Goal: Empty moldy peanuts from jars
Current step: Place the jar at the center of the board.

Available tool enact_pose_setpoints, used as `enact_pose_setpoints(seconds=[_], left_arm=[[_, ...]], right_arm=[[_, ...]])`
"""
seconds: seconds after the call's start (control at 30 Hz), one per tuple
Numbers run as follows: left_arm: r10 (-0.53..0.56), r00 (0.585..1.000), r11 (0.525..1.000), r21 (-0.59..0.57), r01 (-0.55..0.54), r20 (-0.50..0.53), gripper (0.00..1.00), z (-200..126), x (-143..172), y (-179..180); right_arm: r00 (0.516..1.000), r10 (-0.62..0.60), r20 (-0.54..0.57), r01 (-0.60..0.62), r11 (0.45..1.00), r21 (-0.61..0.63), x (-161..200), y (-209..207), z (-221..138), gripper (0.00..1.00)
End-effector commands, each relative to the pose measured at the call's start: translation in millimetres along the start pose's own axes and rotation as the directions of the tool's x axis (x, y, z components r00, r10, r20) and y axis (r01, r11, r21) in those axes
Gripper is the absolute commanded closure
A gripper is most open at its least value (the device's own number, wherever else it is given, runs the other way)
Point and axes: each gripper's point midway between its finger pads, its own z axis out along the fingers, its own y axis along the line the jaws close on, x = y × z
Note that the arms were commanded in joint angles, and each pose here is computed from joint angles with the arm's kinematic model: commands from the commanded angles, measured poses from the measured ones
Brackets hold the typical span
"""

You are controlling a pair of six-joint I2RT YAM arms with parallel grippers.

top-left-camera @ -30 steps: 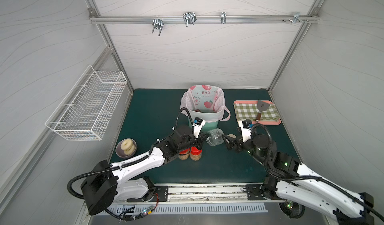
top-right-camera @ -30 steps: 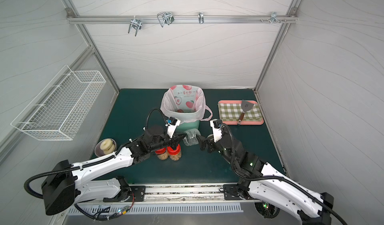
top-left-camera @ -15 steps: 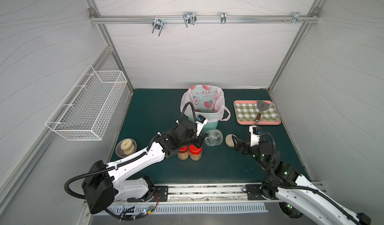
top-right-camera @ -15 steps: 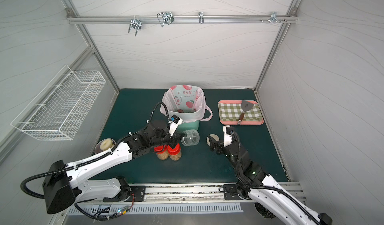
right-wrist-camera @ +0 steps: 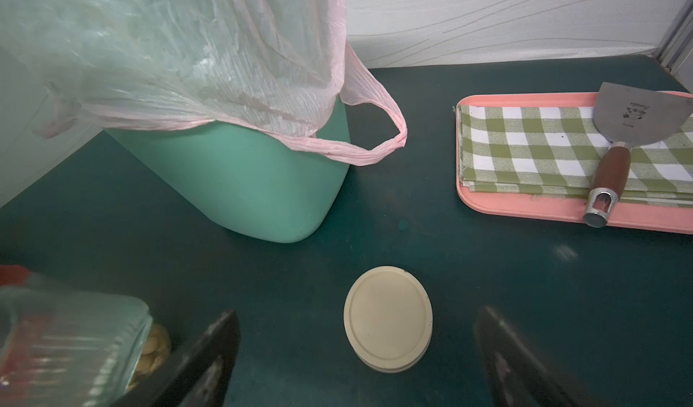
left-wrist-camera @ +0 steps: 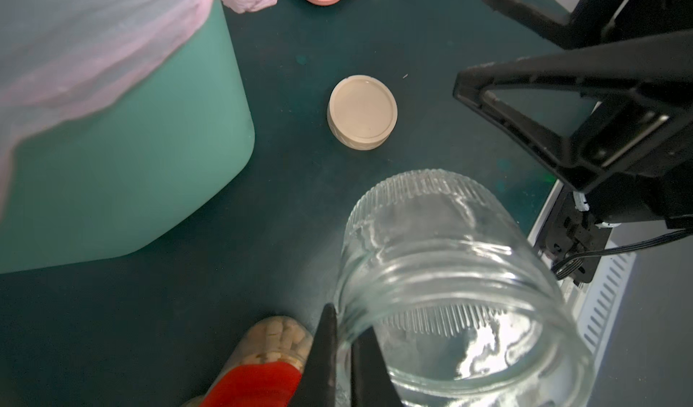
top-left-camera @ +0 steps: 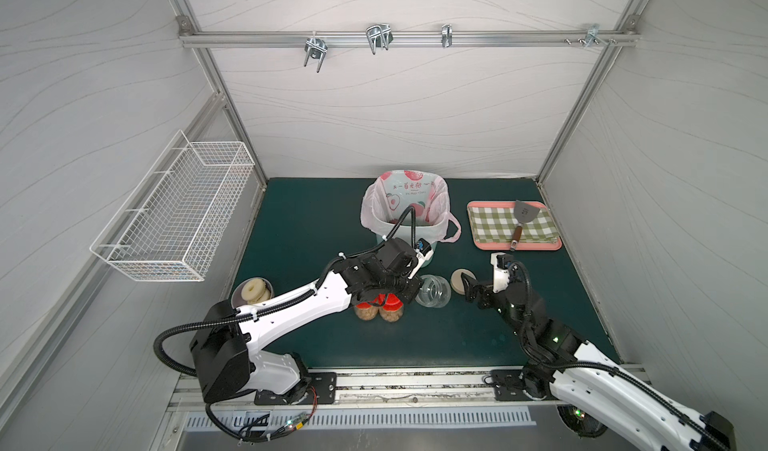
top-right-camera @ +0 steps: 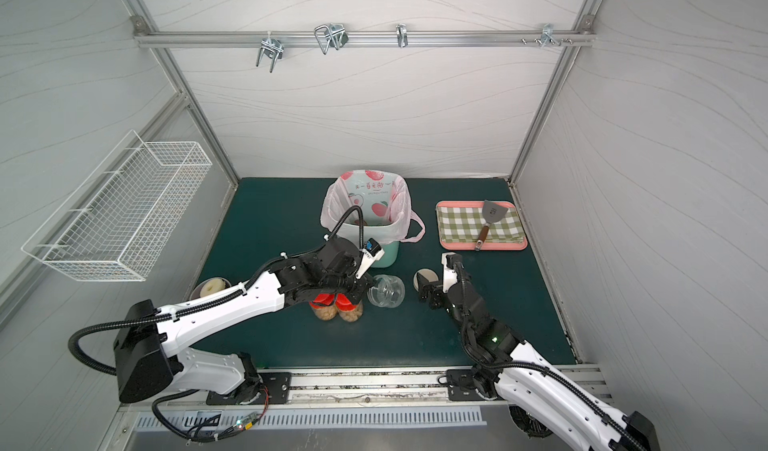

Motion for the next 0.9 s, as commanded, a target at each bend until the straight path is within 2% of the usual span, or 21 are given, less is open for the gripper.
enact_pose_setpoints(seconds=[0.0,0.27,0.5,0.77,0.87], left_arm=[[0.028,0.999,0.999,0.016,-0.028,0.028,1.0,-10.4,-24.6,-7.3],[0.019,0.992,0.999,-0.027,-0.023,-0.125,1.0,2.7,-16.2,-2.1],[0.059,0.972,0.984,-0.151,-0.096,-0.228,1.0,8.4,-20.4,8.3],[0.076,0.927,0.974,-0.17,-0.147,-0.368,1.0,29.7,-10.1,10.0],[0.081,0.92,0.975,-0.162,-0.153,-0.384,1.0,40.1,-6.1,8.7]], right_arm=[[0.997,0.047,0.054,-0.047,0.999,-0.012,-16.1,1.0,-2.8,0.03],[0.992,0.101,0.072,-0.1,0.995,-0.013,-15.3,-9.7,-7.5,0.04],[0.99,0.121,0.073,-0.12,0.993,-0.015,-14.7,-13.3,-8.5,0.05],[0.985,0.145,0.098,-0.144,0.989,-0.02,-14.8,-17.9,-12.8,0.06],[0.985,0.148,0.089,-0.147,0.989,-0.022,-13.9,-17.7,-11.2,0.02]])
